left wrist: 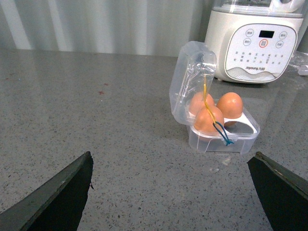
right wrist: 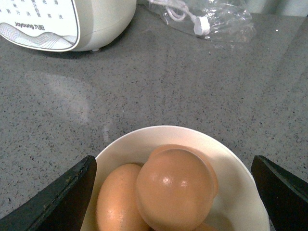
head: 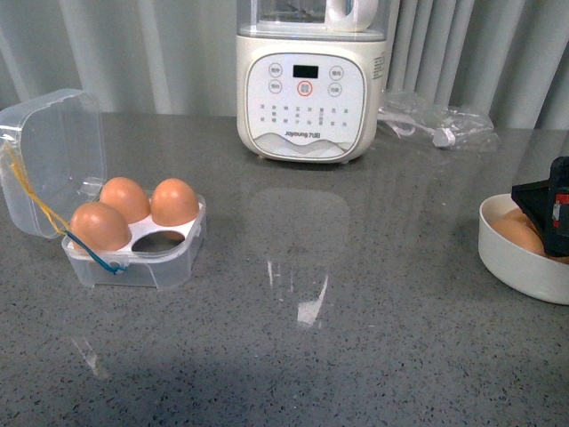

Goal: Put egg into box

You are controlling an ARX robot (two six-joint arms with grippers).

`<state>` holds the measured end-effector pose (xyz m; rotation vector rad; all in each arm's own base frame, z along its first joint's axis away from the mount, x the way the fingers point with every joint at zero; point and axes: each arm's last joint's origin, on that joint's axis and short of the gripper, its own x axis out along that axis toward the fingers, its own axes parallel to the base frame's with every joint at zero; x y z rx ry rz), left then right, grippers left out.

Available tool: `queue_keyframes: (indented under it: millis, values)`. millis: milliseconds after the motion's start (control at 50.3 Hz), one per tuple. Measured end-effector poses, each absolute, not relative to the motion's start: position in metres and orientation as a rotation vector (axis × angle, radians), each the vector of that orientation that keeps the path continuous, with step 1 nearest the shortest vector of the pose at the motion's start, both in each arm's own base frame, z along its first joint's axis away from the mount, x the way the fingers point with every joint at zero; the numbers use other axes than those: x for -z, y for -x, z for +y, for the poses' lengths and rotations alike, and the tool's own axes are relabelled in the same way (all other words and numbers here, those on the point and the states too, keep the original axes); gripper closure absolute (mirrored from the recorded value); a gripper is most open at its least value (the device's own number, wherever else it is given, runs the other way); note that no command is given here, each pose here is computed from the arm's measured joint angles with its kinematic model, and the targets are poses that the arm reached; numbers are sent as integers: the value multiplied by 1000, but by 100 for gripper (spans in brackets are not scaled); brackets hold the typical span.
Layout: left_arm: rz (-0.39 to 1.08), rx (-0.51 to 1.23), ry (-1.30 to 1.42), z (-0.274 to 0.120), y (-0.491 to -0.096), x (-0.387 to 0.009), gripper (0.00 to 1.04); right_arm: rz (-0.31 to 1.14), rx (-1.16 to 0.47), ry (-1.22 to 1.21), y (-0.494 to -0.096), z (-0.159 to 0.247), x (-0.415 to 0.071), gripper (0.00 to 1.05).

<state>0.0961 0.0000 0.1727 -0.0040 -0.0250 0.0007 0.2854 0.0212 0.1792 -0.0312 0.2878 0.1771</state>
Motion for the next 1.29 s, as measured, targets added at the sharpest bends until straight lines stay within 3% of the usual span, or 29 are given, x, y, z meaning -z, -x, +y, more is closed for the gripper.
queue_keyframes:
  millis: [338, 557, 676, 1014, 1292]
  values:
    - [-25, -1, 4, 0, -96, -173, 7, 295, -182, 30, -295, 22, -177, 7]
    - [-25, -1, 4, 0, -96, -173, 7, 299, -196, 18, -297, 21, -176, 48]
    - [-25, -1, 4, 0, -96, -173, 7, 293, -200, 16, -296, 21, -178, 63]
    - [-25, -1, 4, 0, -96, -173, 7, 150, -326, -42, -288, 37, -215, 64]
    - [-25, -1, 4, 0, -96, -173, 7, 144, -723, -105, -307, 135, -240, 64]
